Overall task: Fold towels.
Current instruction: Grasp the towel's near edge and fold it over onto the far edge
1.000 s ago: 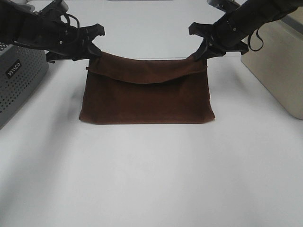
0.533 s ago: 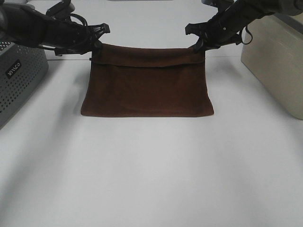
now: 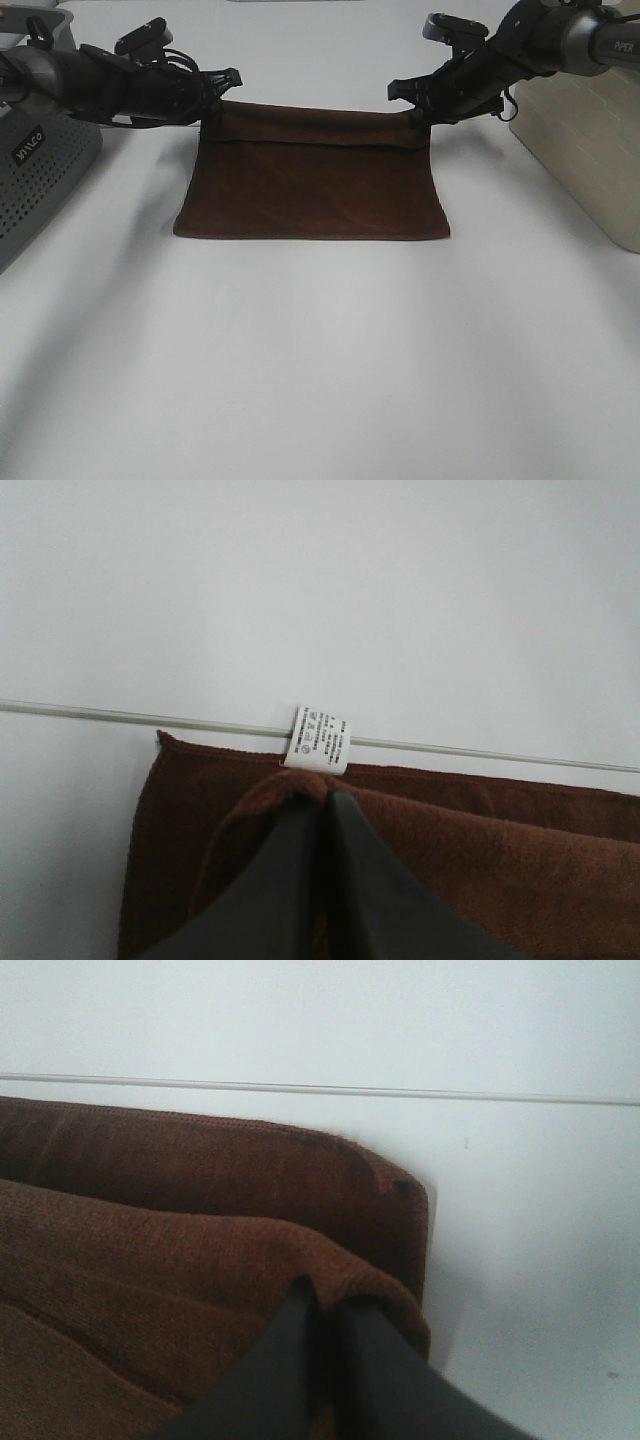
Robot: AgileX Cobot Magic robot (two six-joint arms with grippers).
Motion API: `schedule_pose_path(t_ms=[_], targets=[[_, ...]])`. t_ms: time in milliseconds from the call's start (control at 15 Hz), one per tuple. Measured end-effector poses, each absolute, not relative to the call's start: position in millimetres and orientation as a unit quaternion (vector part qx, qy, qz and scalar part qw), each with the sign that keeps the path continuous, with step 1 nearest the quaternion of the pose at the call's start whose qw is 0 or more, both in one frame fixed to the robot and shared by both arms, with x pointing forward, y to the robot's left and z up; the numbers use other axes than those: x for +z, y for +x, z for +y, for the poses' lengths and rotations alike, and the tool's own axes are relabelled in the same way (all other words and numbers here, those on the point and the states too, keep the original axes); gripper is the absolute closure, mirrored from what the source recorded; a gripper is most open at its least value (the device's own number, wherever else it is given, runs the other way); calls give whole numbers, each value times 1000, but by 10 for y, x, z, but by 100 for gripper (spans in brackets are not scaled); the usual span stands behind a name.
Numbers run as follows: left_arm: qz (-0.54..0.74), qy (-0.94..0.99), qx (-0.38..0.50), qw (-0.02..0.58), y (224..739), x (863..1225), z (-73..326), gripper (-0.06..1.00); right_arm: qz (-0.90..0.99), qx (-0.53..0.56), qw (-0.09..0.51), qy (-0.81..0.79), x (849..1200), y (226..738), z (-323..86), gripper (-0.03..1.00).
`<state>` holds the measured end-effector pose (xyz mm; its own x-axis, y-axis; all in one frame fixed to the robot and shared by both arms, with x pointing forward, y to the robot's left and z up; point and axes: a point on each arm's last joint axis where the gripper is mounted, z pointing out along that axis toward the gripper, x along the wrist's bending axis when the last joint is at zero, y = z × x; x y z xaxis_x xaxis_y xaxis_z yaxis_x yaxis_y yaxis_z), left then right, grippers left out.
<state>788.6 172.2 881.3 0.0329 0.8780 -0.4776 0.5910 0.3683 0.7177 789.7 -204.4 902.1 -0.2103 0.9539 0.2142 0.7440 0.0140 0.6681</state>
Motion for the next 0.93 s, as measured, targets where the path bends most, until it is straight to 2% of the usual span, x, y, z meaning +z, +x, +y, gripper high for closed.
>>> schedule_pose_path(t_ms=[67, 133, 267, 333, 400, 467, 667, 800, 933], targets=[[679, 539, 156, 473, 7891, 8818, 1728, 86, 699, 346, 152, 607, 9005, 7897, -2045, 84], [679, 538, 158, 473, 7893, 8819, 1732, 75, 700, 346, 154, 606, 8996, 7900, -2046, 69], [679, 539, 159, 473, 7893, 8819, 1733, 39, 696, 350, 161, 606, 8995, 7914, -2050, 31], [675, 545, 158, 471, 7889, 8816, 1726, 21, 697, 350, 160, 606, 8999, 7912, -2050, 19], [667, 558, 155, 468, 7879, 8819, 1712, 11, 700, 346, 153, 606, 8995, 7899, -2045, 14], [654, 578, 153, 464, 7866, 8850, 1709, 6, 705, 341, 143, 605, 9034, 7876, -2037, 11], [626, 614, 144, 458, 7840, 8986, 1753, 3, 721, 332, 118, 597, 9273, 7787, -2016, 10], [610, 639, 100, 458, 7792, 9170, 1874, 3, 731, 320, 85, 597, 9490, 7681, -1996, 9], [608, 650, 56, 452, 7742, 9191, 1937, 3, 733, 302, 51, 608, 9544, 7601, -1987, 9]])
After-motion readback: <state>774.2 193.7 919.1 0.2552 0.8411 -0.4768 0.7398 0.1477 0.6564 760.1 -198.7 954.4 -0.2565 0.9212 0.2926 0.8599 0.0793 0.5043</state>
